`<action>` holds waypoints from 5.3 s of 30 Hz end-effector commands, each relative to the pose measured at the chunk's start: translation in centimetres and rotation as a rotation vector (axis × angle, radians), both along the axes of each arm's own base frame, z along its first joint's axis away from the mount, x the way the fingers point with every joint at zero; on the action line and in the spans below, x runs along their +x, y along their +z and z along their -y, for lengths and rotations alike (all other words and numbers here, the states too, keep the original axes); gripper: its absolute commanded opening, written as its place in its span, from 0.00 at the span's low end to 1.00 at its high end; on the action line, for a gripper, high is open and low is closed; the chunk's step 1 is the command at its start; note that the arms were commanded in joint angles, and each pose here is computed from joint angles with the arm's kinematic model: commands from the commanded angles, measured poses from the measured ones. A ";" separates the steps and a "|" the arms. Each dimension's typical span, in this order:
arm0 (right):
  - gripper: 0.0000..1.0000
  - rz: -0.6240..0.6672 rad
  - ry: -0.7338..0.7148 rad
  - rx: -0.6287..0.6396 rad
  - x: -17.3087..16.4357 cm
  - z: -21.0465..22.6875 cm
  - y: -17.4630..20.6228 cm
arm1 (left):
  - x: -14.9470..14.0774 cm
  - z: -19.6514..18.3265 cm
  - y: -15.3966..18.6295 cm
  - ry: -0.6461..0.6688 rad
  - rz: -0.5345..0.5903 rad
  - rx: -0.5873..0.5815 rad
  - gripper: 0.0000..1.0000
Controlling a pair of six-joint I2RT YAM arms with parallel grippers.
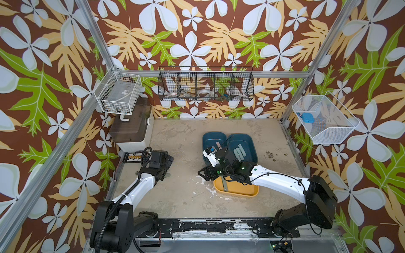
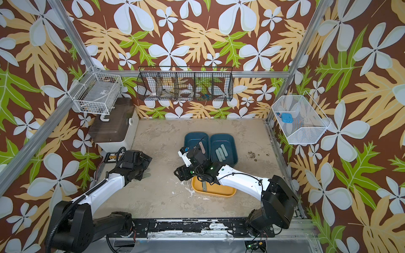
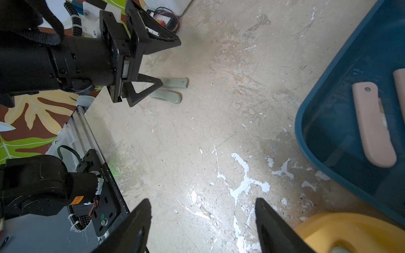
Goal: Place the fruit knives into the storage box by color
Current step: Pick up the fruit knife from the center of the board, then place the fruit knife in the storage box.
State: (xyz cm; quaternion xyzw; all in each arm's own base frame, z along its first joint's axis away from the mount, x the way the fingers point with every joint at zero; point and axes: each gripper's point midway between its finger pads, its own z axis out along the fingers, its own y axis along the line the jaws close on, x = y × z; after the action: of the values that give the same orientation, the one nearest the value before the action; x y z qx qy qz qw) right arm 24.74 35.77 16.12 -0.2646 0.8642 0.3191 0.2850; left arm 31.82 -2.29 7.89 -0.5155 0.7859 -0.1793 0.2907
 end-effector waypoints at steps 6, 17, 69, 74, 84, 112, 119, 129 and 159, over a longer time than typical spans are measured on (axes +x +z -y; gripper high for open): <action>0.75 0.029 -0.002 -0.002 0.4 -0.1 0.2 | 0.5 -1.6 -1.9 0.107 -0.032 -0.056 1.00; 0.75 0.040 -0.016 -0.027 0.8 0.2 -0.1 | 1.3 -2.4 -3.2 0.107 -0.063 -0.034 1.00; 0.74 0.092 -0.031 0.032 1.3 -0.1 3.8 | 4.1 -2.4 -6.0 -0.461 -0.335 0.463 0.55; 0.74 0.095 -0.038 0.029 1.2 0.2 3.8 | 4.3 -2.4 -6.0 -0.469 -0.342 0.497 0.49; 0.74 0.103 -0.046 0.029 1.0 0.7 4.0 | 4.9 -2.0 -6.0 -0.494 -0.327 0.501 0.34; 0.75 0.123 -0.135 -0.021 2.0 4.1 3.2 | 4.4 6.8 5.6 -0.626 -0.003 0.443 0.25; 0.76 0.104 -0.293 -0.032 3.7 11.5 2.6 | 2.7 14.4 9.8 -0.724 0.130 0.396 0.25; 0.76 0.053 -0.494 -0.051 2.6 21.3 0.9 | -1.0 25.7 11.6 -0.893 0.220 0.317 0.25; 0.77 0.051 -0.572 0.049 0.7 23.5 2.8 | -7.6 40.5 0.3 -1.129 0.066 0.280 0.32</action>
State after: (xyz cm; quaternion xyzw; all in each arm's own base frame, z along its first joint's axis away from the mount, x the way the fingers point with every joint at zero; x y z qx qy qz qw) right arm 25.21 11.88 18.47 -0.0086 0.8939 0.2305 0.3843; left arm 23.97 -42.46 7.97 0.0365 0.9476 -0.2130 0.2355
